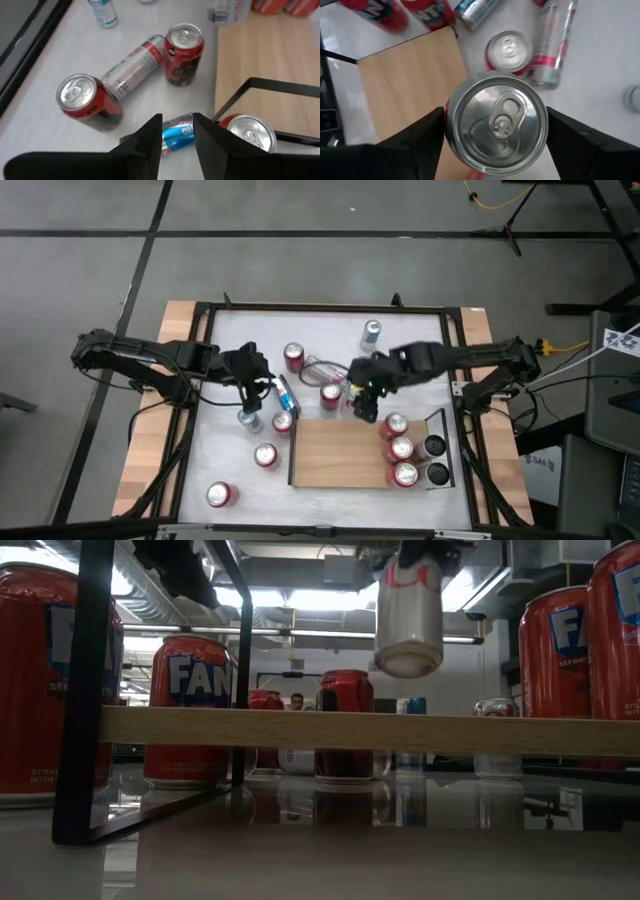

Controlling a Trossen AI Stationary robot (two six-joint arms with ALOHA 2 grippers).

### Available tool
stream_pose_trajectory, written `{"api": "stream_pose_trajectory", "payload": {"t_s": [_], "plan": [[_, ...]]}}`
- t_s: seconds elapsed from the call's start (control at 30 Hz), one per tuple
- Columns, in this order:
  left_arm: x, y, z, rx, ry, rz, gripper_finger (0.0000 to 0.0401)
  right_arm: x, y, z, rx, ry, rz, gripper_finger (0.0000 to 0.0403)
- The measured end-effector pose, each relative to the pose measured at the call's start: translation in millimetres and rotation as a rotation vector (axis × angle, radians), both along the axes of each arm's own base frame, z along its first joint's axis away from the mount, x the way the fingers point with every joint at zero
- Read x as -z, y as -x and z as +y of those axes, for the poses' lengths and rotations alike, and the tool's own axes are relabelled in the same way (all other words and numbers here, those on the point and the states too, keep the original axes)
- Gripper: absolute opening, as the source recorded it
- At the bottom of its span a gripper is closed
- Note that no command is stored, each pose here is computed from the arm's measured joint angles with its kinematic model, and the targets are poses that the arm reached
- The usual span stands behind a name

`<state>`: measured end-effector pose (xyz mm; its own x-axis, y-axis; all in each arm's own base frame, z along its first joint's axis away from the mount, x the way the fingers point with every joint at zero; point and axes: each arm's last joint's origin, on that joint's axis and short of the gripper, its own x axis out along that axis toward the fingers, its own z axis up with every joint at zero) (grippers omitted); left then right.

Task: Place canned beverage on shelf
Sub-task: Put the top center silver soda can on the shelf

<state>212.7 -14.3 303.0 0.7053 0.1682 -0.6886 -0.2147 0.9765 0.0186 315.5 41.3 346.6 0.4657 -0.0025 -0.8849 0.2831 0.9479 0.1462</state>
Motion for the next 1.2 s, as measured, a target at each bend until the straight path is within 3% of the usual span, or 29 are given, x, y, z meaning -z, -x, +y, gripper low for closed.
{"api": "stream_pose_trajectory", "payload": {"t_s": [0.53, 0.83, 1.2], "plan": [[3.7, -0.5, -17.3, 0.079, 0.000, -0.025, 0.0099, 4.7, 20.8, 68.3, 0.200, 0.094, -0.056, 0.0287], [3.2, 0.3, -23.9, 0.108, 0.001, -0.031, 0.0099, 33.0, 17.4, 76.1, 0.230, 0.074, -0.069, 0.0287], [3.3, 1.0, -27.9, 0.125, 0.001, -0.031, 0.0099, 58.9, 22.6, 74.7, 0.231, 0.060, 0.026, 0.0287]]}}
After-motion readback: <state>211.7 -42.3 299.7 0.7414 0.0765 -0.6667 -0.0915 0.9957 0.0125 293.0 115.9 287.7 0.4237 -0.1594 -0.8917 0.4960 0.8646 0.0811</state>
